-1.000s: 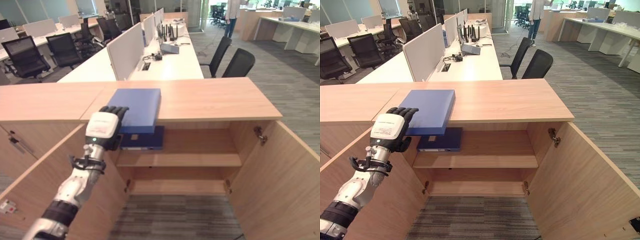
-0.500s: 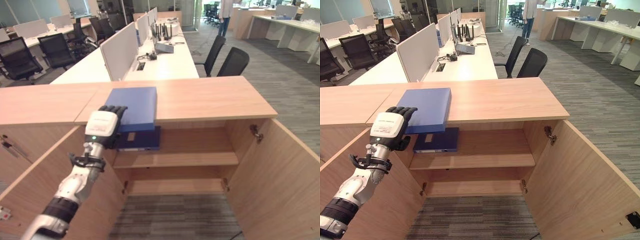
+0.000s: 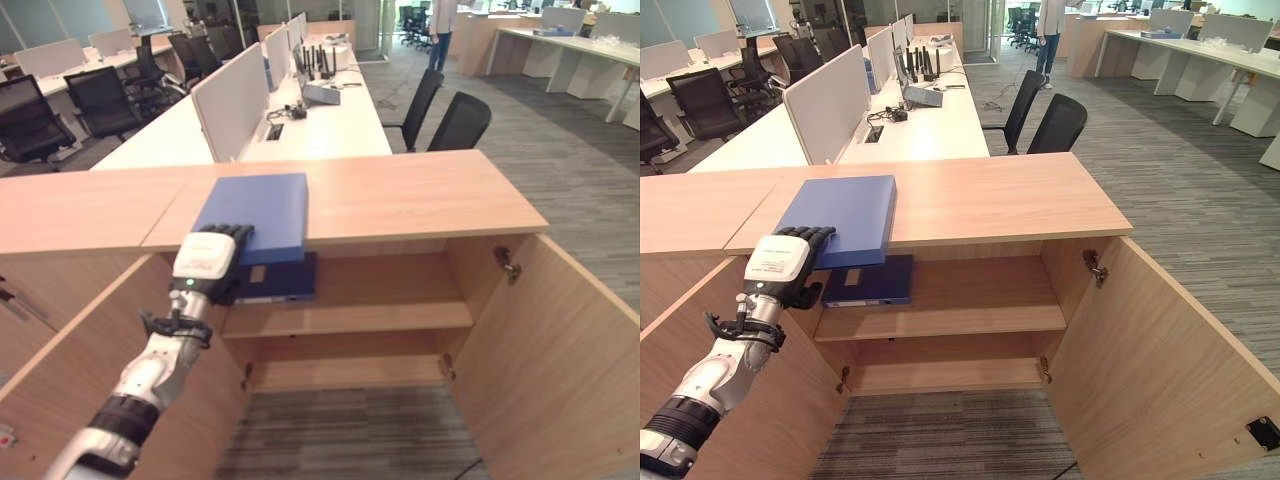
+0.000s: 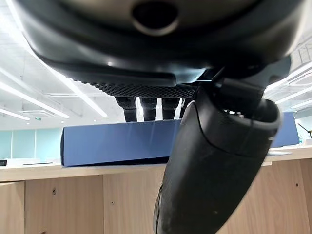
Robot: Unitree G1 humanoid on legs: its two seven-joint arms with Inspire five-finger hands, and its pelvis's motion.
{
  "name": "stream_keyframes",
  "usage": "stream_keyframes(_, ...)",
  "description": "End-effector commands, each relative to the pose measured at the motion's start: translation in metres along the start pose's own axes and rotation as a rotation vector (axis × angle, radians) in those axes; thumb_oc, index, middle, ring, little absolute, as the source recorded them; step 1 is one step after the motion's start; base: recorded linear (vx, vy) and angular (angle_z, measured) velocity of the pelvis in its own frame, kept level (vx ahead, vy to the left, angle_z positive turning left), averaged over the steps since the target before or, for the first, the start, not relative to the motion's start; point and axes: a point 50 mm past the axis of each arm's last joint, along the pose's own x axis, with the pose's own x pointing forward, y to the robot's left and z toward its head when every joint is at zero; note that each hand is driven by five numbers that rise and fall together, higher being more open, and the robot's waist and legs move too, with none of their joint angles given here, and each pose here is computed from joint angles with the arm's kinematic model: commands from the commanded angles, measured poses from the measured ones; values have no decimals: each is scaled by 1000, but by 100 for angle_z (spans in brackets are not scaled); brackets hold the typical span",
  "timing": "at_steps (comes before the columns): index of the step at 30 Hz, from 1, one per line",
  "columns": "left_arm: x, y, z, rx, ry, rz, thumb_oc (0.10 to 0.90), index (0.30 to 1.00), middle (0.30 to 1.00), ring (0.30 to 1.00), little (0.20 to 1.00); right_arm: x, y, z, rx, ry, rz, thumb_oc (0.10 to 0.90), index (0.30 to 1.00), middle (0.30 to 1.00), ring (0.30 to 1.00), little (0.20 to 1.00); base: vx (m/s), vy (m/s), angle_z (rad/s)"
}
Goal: Put the empty folder in the office cabinet
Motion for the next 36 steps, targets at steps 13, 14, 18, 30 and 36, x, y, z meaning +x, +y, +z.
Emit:
stream_keyframes(13, 50, 50, -25, 84, 114, 167, 400, 300, 300, 300, 300, -1, -6, -7, -66, 41, -18, 800, 900, 900, 900, 900, -2, 1, -1)
stream_keyframes(14, 50, 50, -25, 84, 114, 167, 400, 300, 300, 300, 300, -1, -6, -7, -66, 41, -18, 800, 900, 900, 900, 900, -14, -1, -3)
stream_keyframes(18, 48, 43, -28, 84, 137, 151, 400, 300, 300, 300, 300, -1, -8, -8, -64, 46, -26, 800, 900, 900, 900, 900, -4, 0, -2)
stream_keyframes(30, 47, 34, -20, 9, 128, 141, 400, 300, 300, 300, 300, -1, -11, -10, -70, 53, -44, 800, 900, 900, 900, 900, -1, 0, 0)
stream_keyframes(36, 25, 55, 48, -379, -150, 263, 400, 300, 300, 300, 300, -1, -9, -10, -34, 43, -48, 800, 900, 900, 900, 900, 0, 0, 0)
